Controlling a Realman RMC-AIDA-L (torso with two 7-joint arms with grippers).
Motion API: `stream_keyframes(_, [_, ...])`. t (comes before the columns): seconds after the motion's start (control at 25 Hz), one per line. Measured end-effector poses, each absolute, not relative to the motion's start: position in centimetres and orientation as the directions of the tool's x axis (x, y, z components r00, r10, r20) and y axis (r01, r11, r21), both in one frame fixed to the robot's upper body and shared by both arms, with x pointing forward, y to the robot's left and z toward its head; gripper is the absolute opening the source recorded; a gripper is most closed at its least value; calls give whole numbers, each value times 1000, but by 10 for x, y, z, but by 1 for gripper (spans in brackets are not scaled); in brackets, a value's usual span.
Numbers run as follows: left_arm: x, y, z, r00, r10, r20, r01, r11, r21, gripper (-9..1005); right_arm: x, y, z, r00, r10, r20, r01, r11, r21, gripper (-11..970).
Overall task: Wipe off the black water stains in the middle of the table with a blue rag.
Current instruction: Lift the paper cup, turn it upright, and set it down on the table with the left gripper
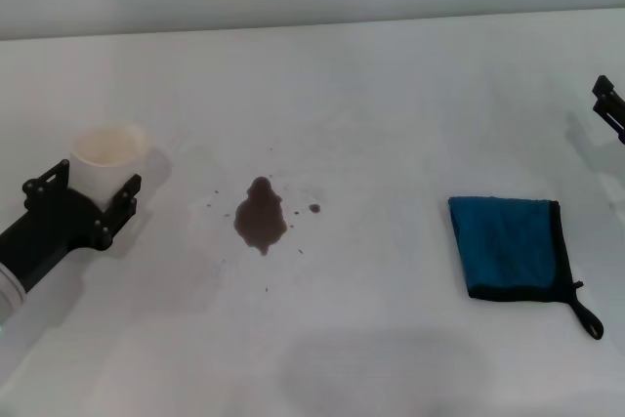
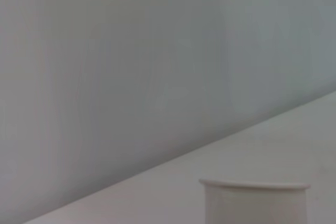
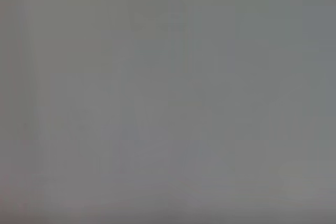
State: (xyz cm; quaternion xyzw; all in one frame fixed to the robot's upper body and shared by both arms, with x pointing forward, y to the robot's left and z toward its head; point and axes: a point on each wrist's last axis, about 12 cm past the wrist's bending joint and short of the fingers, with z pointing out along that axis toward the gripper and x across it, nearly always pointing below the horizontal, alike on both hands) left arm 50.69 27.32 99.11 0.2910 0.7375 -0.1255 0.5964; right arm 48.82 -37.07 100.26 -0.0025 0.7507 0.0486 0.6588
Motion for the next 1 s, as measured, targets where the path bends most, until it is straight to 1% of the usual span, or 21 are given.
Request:
stream_keyframes(0.4, [504,270,987,-136,278,-951,573,805,153,540,497,-369,1005,-138,52,-989,-71,996,62,869])
stream_keyframes(0.92, [497,268,983,-161,246,-956,547,828,121,539,499,-369,1006,-139,43,-989,-73,996,53,869])
stream_keyframes(1.0, [496,269,982,-165,245,-955,545,830,119,598,499,-369,1006,-139,43,-989,-73,996,53,869])
